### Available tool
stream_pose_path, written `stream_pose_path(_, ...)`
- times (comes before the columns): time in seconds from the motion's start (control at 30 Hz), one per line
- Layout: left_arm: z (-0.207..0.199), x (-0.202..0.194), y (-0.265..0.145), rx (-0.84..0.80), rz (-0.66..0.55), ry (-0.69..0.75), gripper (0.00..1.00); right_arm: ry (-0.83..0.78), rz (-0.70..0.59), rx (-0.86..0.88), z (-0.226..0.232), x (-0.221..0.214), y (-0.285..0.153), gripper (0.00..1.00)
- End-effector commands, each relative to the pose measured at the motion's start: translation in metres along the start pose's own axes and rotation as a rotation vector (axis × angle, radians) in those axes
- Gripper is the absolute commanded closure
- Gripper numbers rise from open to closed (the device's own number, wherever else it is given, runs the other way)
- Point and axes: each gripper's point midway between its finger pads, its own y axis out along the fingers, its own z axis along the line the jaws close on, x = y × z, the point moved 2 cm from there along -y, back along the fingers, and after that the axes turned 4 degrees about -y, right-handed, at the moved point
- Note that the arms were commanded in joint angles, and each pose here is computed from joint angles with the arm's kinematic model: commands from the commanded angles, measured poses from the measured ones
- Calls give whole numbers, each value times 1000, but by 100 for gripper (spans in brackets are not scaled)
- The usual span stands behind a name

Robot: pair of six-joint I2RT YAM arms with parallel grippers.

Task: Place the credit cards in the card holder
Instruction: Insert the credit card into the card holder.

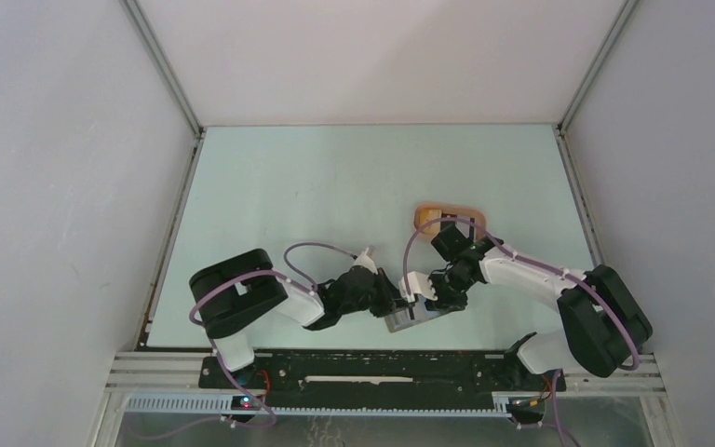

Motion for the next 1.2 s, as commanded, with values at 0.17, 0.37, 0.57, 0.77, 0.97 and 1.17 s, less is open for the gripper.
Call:
stream_pose_path(0.17,19,1,-3,33,-36,-1,100,2,0,24,0,5,1,62)
stream_pose_path(0.37,26,0,-6,37,-34,-8,100,4,3,29,0,5,2,62)
stream_pose_path(0.57,22,1,-1,24,-39,-4,100,6,7,36,1,5,3,63)
stream_pose_path(0.77,22,1,0,24,-40,-7,100,8,8,38,1,5,3,63)
stream_pose_path(0.97,21,5,2,26,-72,-5,100,10,7,40,1,5,4,63)
stream_pose_path(1.17,20,2,4,28,-81,-4,100,12,5,43,2,5,4,63)
